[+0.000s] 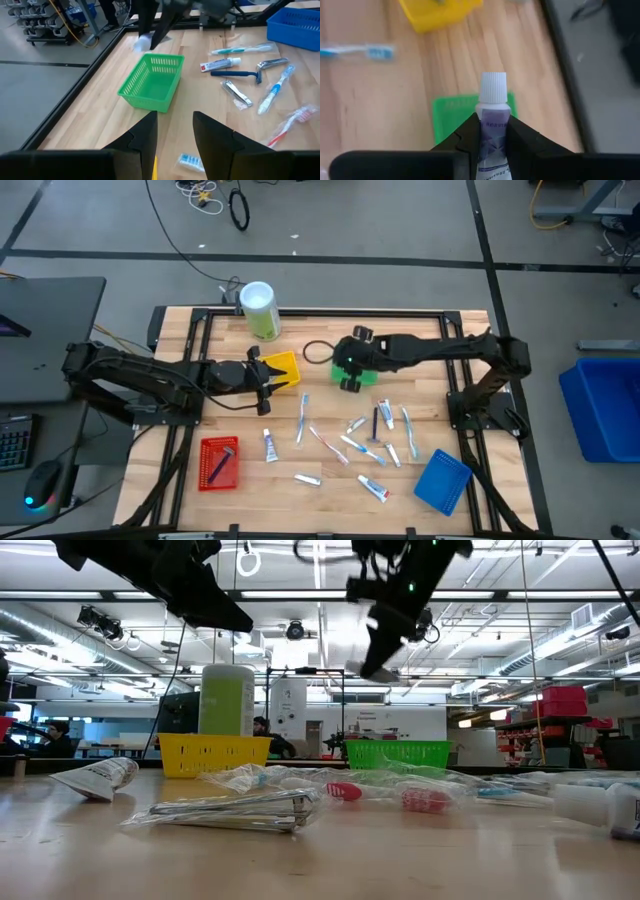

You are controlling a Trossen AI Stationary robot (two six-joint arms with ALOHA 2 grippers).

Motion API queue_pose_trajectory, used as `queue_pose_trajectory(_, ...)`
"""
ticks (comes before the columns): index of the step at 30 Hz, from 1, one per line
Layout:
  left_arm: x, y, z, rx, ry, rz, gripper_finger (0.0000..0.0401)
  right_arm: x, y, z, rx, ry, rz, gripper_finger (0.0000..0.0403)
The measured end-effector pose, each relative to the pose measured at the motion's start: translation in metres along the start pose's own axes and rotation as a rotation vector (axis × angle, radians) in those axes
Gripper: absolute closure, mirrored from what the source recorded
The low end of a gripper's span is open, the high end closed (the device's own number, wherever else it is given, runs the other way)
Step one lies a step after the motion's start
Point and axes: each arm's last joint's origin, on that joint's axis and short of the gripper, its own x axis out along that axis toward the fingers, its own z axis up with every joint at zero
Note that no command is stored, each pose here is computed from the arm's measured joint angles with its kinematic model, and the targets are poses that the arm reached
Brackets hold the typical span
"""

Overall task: Pick & Place Travel size toiletries
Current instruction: Put the white toothpaste into the green bin, then put the green toothbrush into the blue bin

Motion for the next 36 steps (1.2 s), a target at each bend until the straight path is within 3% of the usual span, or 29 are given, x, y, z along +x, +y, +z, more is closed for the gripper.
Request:
queue_pose_trajectory(6,0.0,0.0,0.0,-0.015,0.001,-0.005,0.0269,0.041,-0.018,-0.03,0.13,0.025,0.083,0.0323)
queue_pose_trajectory(12,0.0,0.0,0.0,-0.006,0.0,-0.005,0.0269,0.064,-0.018,-0.049,0.107,-0.069,0.105,0.032)
queue_pose_trajectory(16,0.0,0.0,0.0,-0.011,0.0,-0.004,0.0269,0.071,-0.016,-0.062,0.11,-0.056,0.171,0.032)
queue_pose_trajectory(24,0.0,0.0,0.0,-0.003,0.0,-0.004,0.0269,0.081,-0.013,-0.078,0.125,-0.06,0.156,0.0313)
queue_pose_trajectory(36,0.0,0.0,0.0,-0.003,0.0,-0.017,0.0269,0.082,-0.013,-0.079,0.085,-0.079,0.111,0.021)
